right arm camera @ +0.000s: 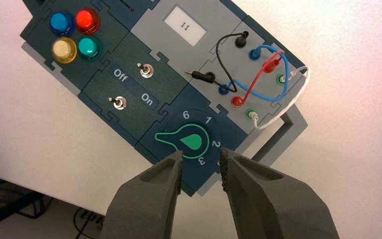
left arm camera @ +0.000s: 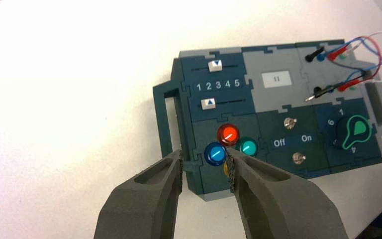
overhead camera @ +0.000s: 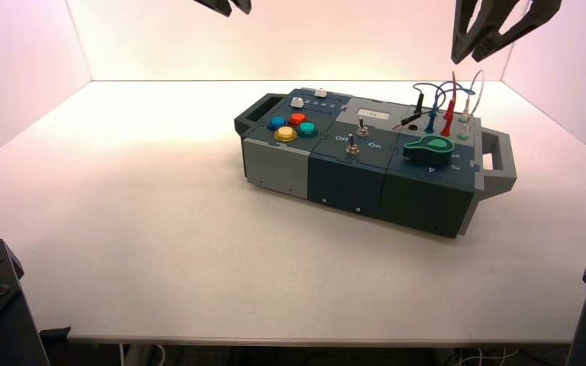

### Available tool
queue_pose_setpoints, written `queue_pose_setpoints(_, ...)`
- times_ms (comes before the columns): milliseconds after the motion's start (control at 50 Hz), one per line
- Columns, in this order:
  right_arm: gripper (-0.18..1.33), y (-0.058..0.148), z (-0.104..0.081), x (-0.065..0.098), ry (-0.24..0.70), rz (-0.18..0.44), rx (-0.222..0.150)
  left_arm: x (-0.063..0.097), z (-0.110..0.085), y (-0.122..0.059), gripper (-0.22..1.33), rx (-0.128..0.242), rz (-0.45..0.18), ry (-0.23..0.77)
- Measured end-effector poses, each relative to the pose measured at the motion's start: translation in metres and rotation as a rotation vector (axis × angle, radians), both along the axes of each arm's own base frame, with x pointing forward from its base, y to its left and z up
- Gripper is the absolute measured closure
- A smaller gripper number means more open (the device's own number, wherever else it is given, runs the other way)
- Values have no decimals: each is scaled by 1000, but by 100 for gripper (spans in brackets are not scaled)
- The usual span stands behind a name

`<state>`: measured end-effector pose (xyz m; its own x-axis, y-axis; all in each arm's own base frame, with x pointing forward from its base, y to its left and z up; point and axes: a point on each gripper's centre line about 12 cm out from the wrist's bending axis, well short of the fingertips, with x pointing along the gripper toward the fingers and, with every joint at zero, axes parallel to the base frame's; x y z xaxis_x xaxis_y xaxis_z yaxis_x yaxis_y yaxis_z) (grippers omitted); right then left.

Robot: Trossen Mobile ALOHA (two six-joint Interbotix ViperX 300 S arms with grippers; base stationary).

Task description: Insert the black wire.

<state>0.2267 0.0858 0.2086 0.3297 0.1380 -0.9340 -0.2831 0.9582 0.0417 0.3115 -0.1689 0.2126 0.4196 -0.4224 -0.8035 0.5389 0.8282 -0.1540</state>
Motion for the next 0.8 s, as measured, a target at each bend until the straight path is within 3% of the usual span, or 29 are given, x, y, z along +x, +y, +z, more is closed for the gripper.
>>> queue_pose_setpoints(160,31,1,0,-1,7,-6,14,1,-14,0,16,27,-10,42)
queue_pose_setpoints(480,31,4,-14,-10,52,-33,61,3,-17,1,16,42,-23,46)
queue_pose_setpoints(800,31,-3,-24,-15,66,-110,77,20,-46,9,16,91,-16,146)
